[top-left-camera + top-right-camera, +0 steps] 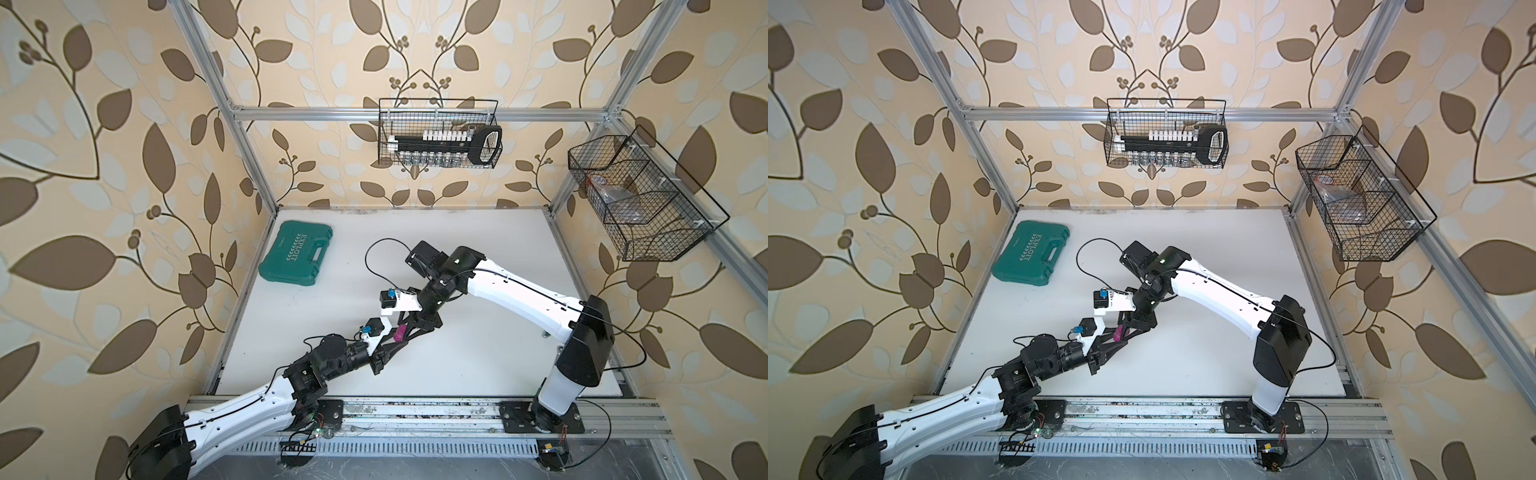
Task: Close the paint jar lid
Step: Screw the lid onto the paint jar.
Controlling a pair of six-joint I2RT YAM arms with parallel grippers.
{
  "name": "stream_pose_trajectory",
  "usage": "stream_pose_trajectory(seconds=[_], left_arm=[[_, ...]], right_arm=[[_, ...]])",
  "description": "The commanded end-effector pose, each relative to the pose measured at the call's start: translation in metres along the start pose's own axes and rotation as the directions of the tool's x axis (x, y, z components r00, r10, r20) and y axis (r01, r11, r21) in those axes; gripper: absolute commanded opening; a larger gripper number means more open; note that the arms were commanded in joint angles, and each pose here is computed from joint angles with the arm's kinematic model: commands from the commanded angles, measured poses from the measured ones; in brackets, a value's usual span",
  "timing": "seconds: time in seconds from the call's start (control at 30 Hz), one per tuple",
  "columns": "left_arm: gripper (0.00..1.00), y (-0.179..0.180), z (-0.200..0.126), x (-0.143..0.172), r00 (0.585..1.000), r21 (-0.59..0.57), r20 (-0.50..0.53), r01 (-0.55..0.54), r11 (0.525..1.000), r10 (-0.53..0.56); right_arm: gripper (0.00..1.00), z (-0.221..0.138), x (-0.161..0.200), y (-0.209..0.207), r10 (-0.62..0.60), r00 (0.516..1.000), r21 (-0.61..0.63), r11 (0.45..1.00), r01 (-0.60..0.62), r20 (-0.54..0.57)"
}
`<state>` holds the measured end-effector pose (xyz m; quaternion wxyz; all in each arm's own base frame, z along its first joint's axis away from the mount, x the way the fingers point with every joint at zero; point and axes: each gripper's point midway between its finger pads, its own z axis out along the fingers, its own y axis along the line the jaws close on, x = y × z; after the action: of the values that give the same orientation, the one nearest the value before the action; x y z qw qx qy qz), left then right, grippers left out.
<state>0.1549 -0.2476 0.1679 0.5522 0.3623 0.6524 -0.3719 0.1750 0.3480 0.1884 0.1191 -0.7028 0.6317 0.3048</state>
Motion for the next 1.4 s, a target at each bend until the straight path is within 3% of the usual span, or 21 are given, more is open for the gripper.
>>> stream_pose_trajectory(seconds=[0.0, 0.17, 0.33, 0.47, 0.6, 0.73, 0.83, 1.0, 1.07, 1.37], left_arm=[[0.09, -0.004, 0.000, -0.032, 0.996, 0.015, 0.088, -0.016, 1.000, 0.015], [0.09, -0.002, 0.000, -0.031, 0.996, 0.009, 0.085, -0.017, 1.000, 0.016], [0.09, 0.001, 0.001, -0.032, 0.996, -0.009, 0.091, -0.020, 1.000, 0.021], [0.08, 0.004, 0.003, -0.033, 0.995, -0.025, 0.094, -0.026, 0.999, 0.029], [0.08, 0.007, 0.004, -0.033, 0.995, -0.041, 0.098, -0.031, 0.999, 0.035], [0.08, 0.009, 0.002, -0.034, 0.993, -0.057, 0.107, -0.035, 0.998, 0.041], [0.08, 0.009, 0.001, -0.035, 0.993, -0.061, 0.113, -0.038, 0.997, 0.044], [0.08, 0.009, -0.001, -0.035, 0.993, -0.063, 0.113, -0.038, 0.997, 0.045], [0.08, 0.009, 0.000, -0.034, 0.993, -0.061, 0.110, -0.039, 0.997, 0.045], [0.08, 0.007, 0.002, -0.031, 0.995, -0.044, 0.097, -0.031, 0.999, 0.035]], right_arm=[[0.37, 0.002, -0.006, 0.004, 0.001, 1.000, -0.024, 1.000, 0.000, 0.017], [0.22, 0.002, -0.007, 0.004, 0.018, 1.000, -0.023, 1.000, -0.018, 0.022], [0.20, 0.010, -0.010, -0.002, 0.152, 0.988, 0.003, 0.988, -0.152, 0.007], [0.22, 0.027, -0.008, -0.019, 0.403, 0.914, 0.062, 0.914, -0.400, -0.041], [0.23, 0.055, 0.000, -0.025, 0.547, 0.833, 0.136, 0.834, -0.535, -0.083], [0.21, 0.075, 0.003, -0.033, 0.680, 0.732, 0.166, 0.727, -0.666, -0.038], [0.25, 0.081, 0.005, -0.038, 0.726, 0.687, 0.191, 0.676, -0.712, -0.009], [0.38, 0.074, 0.003, -0.035, 0.734, 0.679, 0.206, 0.666, -0.717, -0.013], [0.47, 0.057, 0.000, -0.037, 0.726, 0.688, 0.236, 0.666, -0.708, 0.017], [0.63, -0.028, -0.006, -0.019, 0.683, 0.721, 0.231, 0.687, -0.689, 0.121]])
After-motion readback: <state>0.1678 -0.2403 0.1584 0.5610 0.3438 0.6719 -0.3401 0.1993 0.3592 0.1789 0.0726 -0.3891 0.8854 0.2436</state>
